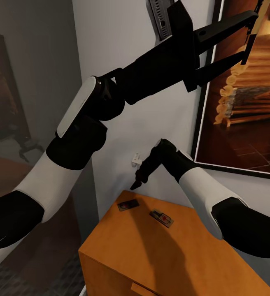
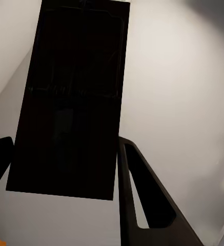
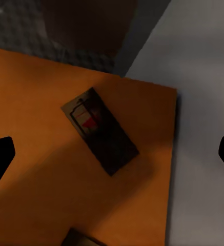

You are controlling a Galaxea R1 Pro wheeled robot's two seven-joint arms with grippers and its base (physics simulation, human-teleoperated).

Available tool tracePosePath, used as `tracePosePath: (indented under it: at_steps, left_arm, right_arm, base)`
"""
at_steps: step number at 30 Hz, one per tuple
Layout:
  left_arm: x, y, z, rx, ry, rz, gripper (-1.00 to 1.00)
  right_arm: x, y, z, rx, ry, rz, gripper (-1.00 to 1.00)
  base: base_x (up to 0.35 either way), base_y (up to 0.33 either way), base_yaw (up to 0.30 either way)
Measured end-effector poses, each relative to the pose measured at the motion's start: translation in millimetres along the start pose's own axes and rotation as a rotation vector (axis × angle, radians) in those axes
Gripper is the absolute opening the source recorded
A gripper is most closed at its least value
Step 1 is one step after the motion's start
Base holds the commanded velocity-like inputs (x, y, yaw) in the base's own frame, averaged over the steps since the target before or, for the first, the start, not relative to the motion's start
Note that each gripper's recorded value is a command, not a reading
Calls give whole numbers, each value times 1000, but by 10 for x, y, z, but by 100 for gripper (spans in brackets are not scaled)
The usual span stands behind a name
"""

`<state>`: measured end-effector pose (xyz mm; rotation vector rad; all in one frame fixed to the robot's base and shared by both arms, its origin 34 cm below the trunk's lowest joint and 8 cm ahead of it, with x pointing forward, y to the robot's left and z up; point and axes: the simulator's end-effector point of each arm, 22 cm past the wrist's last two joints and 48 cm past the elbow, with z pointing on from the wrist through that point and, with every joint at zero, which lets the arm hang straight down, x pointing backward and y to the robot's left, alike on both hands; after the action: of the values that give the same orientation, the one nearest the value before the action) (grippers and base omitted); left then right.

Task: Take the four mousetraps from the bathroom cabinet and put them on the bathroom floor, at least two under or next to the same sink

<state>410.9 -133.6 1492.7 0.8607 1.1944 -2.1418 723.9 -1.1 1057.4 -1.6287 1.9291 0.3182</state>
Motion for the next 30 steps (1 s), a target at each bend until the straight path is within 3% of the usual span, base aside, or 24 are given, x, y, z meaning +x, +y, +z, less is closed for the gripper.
tracePosePath:
  at_steps: [6,11,18,23,30]
  left_arm:
    - [-3,4,-3,-1,-1,1,-100]
    - [-1,-1,-1,-2,0,2,-100]
    - [-2,2,-3,-1,0,1,-100]
    - [5,-2,3,1,1,0,-100]
    - [8,-2,4,1,2,0,-100]
  right_arm:
    - [153,55,135,-41,12,-51,100]
    - [179,139,158,-78,11,-73,100]
    - [169,232,199,-112,5,-140,100]
    - [321,335,288,-137,100,-244,100]
    - [436,443,411,-165,119,-267,100]
  base:
    - [9,0,0]
    - [215,0,0]
    - [122,0,0]
    - [4,0,0]
    - [0,0,0]
